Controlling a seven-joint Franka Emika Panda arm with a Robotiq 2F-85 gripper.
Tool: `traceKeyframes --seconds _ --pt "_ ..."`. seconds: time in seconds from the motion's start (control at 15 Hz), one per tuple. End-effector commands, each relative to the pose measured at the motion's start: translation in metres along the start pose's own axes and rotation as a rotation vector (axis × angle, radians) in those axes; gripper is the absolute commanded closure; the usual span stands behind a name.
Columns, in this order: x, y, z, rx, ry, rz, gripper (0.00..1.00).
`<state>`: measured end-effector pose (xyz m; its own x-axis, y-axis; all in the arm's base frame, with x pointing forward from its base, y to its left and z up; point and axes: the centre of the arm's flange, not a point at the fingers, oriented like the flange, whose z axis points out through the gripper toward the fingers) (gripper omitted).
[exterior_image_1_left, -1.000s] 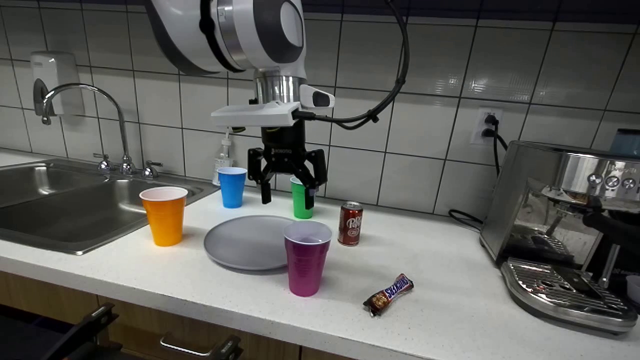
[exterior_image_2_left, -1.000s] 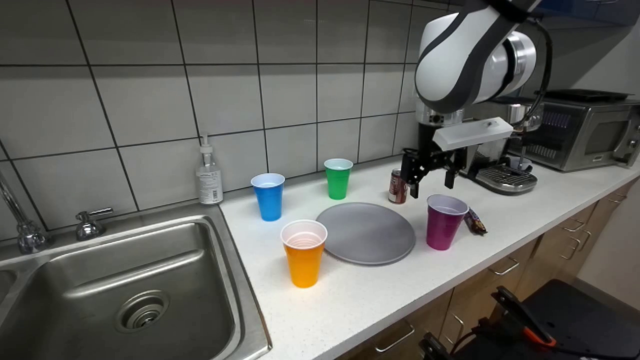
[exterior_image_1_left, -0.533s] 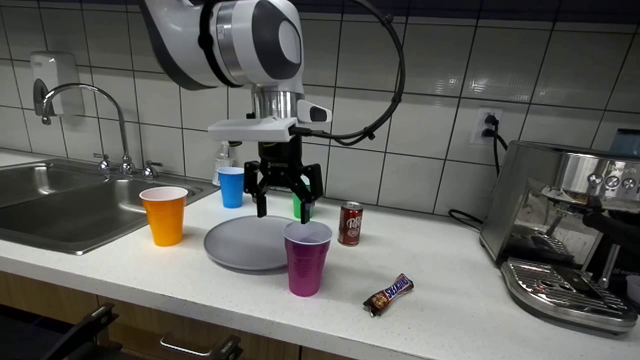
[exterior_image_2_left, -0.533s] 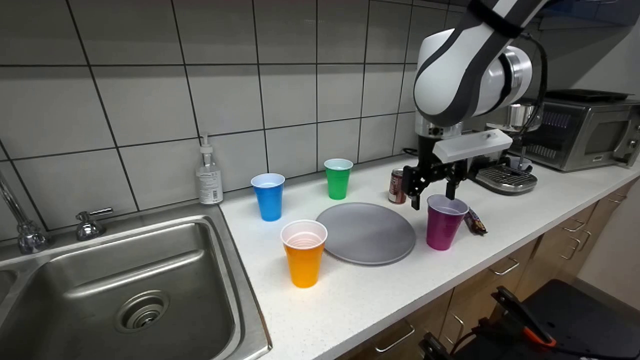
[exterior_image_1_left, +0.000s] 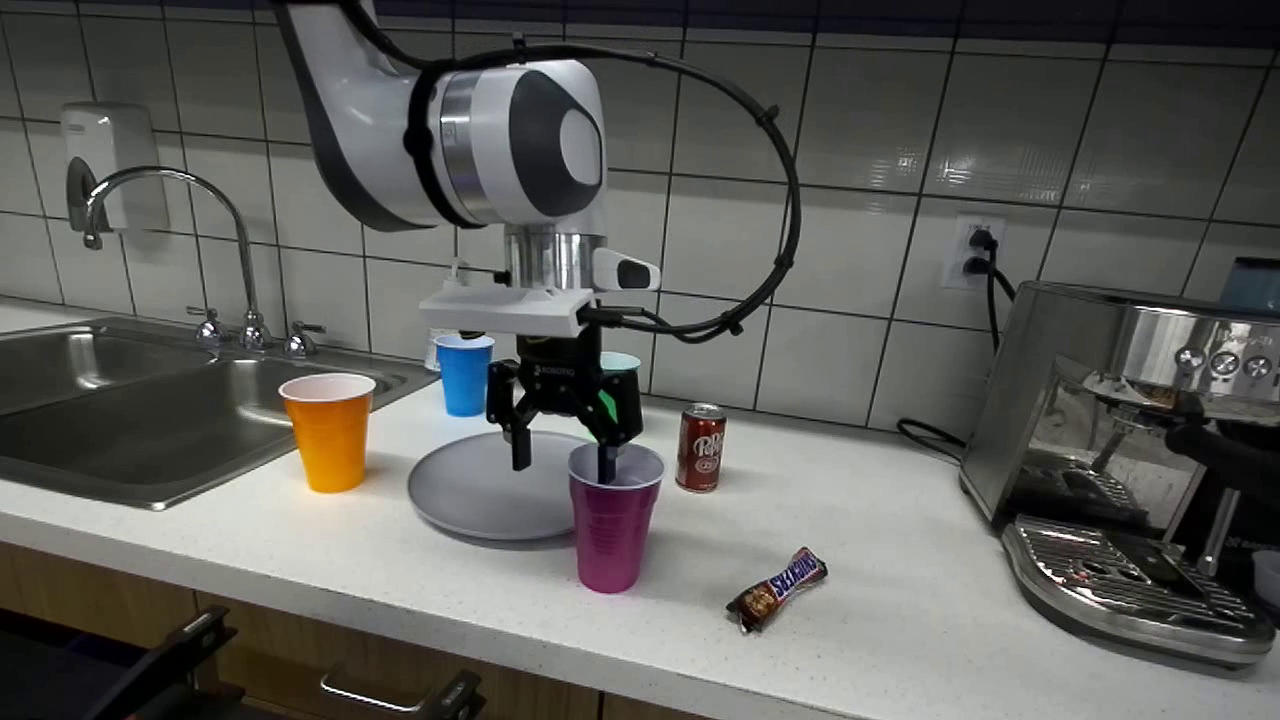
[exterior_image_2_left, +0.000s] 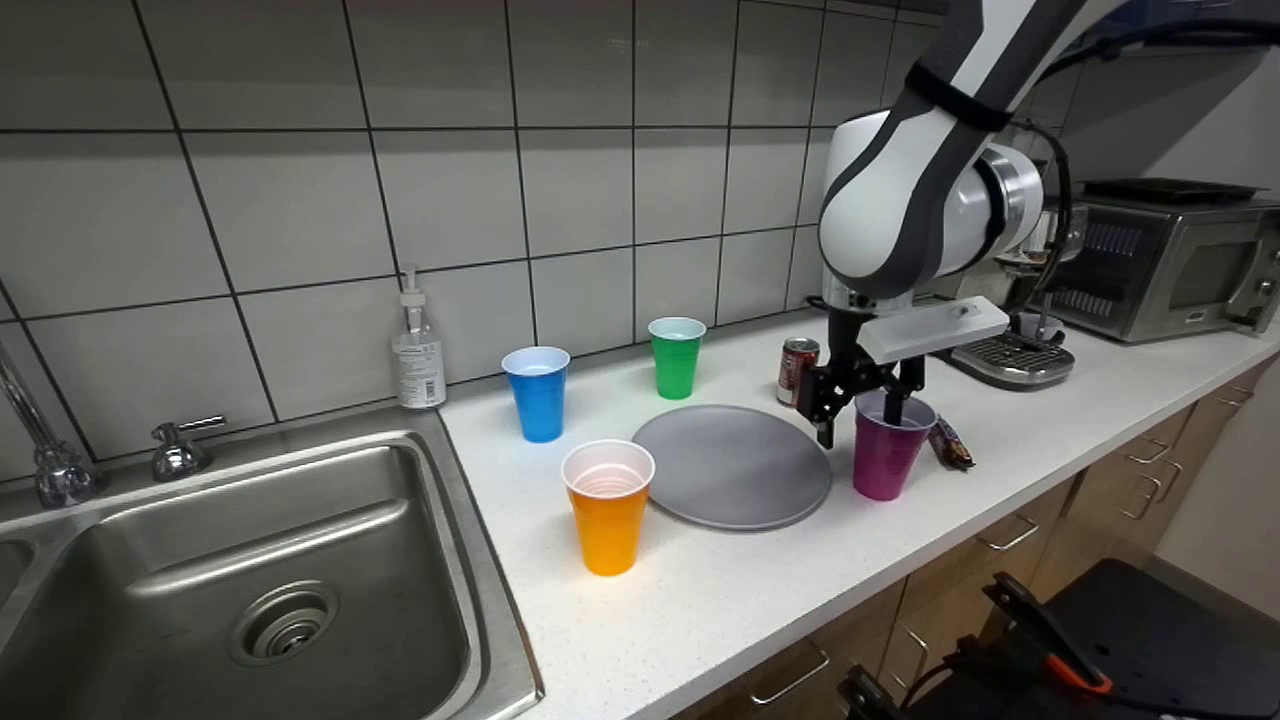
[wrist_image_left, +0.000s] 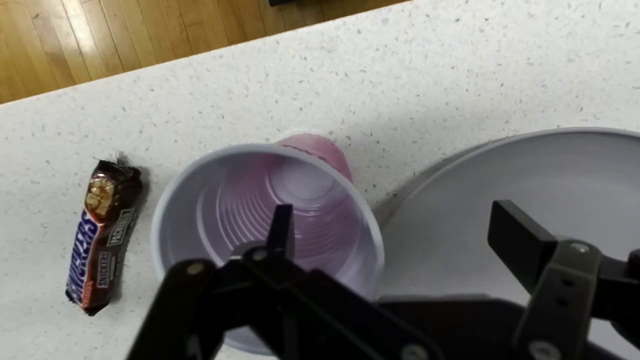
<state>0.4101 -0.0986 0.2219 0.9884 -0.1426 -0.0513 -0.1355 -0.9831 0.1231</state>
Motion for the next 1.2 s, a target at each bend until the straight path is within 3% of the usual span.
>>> traceKeyframes --seconds 0.0,0.07,0.13,0.27,0.8,0.87,1.13 --pt "0.012 0.004 0.009 -0.013 0.015 -0.018 0.0" --pt "0.012 0.003 0.006 -0.01 0.021 -0.022 0.0" --pt "0.012 0.002 0.003 -0.013 0.025 -0.024 0.25" --pt "0.011 0.001 -0.007 -0.016 0.041 -0.035 0.32" --pt "0.011 0.003 -0.017 -0.024 0.06 -0.049 0.95" --pt "0.011 0.003 -0.017 -0.024 0.058 -0.05 1.0" --pt "0.009 0.003 -0.028 -0.03 0.071 -0.045 0.99"
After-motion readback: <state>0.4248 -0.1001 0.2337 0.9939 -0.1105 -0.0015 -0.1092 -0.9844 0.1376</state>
